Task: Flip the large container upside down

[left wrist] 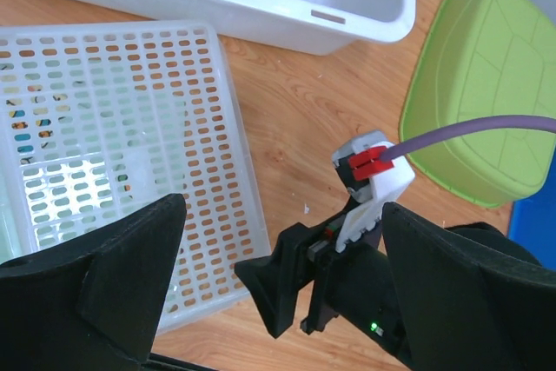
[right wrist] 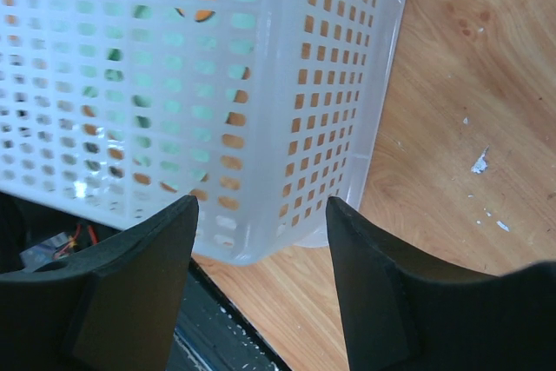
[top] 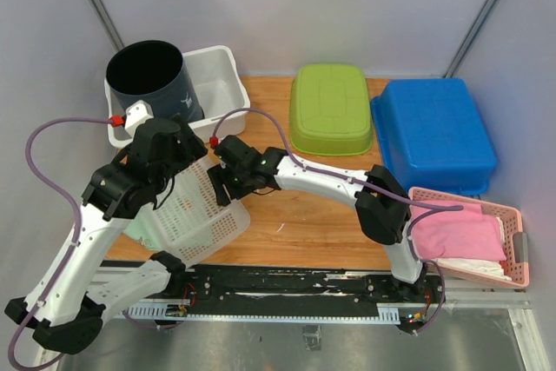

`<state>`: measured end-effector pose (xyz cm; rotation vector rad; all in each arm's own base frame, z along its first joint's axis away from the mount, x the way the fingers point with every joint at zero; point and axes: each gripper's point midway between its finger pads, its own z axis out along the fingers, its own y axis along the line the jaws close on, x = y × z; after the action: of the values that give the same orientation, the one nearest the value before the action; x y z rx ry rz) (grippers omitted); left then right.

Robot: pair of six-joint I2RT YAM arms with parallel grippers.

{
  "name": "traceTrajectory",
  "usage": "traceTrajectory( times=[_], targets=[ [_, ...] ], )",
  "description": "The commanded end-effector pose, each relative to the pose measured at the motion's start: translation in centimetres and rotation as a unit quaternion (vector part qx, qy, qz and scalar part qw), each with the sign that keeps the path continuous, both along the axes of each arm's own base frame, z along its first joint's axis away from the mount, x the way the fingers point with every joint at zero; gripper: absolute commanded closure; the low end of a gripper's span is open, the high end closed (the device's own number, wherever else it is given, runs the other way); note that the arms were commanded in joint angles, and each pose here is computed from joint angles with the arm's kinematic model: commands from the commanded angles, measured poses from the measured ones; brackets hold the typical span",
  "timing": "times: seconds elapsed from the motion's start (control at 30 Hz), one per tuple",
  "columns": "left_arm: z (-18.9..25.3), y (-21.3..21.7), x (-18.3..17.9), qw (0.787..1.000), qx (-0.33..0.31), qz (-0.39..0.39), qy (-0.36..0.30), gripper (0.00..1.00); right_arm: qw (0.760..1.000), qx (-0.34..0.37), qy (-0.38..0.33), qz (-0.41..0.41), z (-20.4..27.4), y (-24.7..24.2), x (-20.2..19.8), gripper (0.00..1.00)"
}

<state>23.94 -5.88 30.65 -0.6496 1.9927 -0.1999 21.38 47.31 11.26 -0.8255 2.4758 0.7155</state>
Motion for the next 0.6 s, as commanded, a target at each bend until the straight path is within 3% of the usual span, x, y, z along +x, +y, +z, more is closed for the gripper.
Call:
traceTrajectory(
  times=[0.0, 0.27, 0.57],
  targets=[
    [-0.1, 0.8, 0.3, 1.0, 0.01, 0.021, -0.005, 0.01, 0.997, -0.07, 0.001, -0.024, -1.5, -3.8, -0.4, 0.38],
    [-0.2, 0.0, 1.2, 1.0, 0.015, 0.001, -0.013, 0.01, 0.985, -0.131, 0.02, -0.108, -3.2, -15.7, -0.1, 0.4],
    [-2.9, -4.1, 3.1, 0.995, 0.023, -0.097, 0.022, 0.01, 0.95, -0.253, -0.03, -0.182, -1.9, -29.5, 1.2, 0.4]
  ],
)
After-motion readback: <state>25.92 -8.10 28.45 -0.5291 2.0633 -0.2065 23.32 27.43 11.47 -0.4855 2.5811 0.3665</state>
